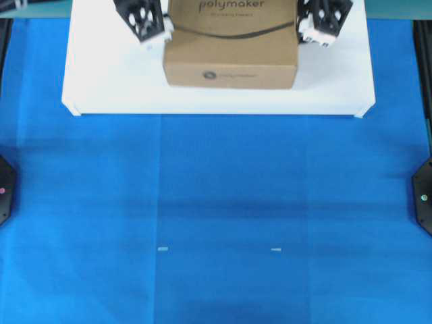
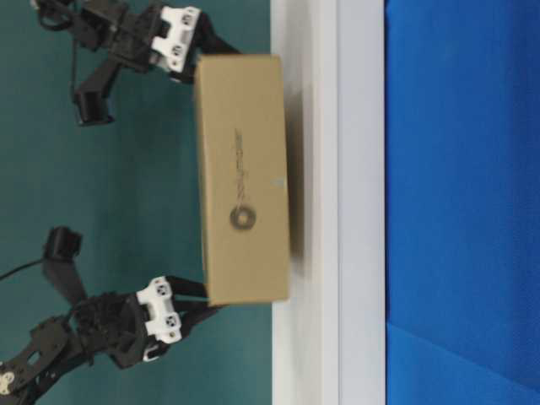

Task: Place the cardboard box on the stand after clamping it between your arms.
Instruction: 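Lower the box onto the white stand with both grippers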

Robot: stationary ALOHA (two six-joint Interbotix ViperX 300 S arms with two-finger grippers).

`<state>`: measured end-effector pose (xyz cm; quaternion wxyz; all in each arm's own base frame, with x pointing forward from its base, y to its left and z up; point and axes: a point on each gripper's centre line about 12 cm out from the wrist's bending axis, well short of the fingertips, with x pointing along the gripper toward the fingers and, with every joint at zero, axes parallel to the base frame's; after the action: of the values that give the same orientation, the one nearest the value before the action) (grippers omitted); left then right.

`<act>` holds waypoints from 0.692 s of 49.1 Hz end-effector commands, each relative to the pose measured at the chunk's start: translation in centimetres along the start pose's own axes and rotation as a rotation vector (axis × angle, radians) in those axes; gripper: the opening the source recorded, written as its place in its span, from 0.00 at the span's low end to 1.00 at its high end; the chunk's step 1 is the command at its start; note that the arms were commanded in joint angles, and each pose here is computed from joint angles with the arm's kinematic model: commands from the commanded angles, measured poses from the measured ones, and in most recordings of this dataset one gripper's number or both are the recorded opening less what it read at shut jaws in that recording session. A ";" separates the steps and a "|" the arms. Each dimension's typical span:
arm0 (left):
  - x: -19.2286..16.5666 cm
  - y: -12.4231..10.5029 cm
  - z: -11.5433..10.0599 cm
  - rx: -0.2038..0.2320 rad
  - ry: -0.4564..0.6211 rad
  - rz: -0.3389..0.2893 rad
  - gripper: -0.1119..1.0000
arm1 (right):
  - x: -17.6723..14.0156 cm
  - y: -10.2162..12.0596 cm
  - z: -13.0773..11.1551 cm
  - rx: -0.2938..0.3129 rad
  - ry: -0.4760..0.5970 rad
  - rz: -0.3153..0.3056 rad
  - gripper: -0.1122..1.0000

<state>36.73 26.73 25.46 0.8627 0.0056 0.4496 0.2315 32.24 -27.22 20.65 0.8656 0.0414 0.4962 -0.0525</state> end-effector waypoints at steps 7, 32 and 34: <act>-2.1 -1.7 3.6 -0.034 -0.188 -0.013 0.85 | 0.2 3.5 4.1 -0.018 -0.148 0.021 0.98; -0.2 -3.5 -1.3 -0.031 -0.090 -0.044 0.85 | 2.2 2.2 -0.3 -0.052 -0.057 -0.011 0.98; -0.1 -3.6 -1.6 -0.029 -0.085 -0.045 0.85 | 2.1 1.9 -0.8 -0.045 -0.050 -0.013 0.98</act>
<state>34.93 25.31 22.51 0.8634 -0.0071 0.4477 0.2322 31.60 -26.28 17.40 0.8649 0.0239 0.4990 -0.0491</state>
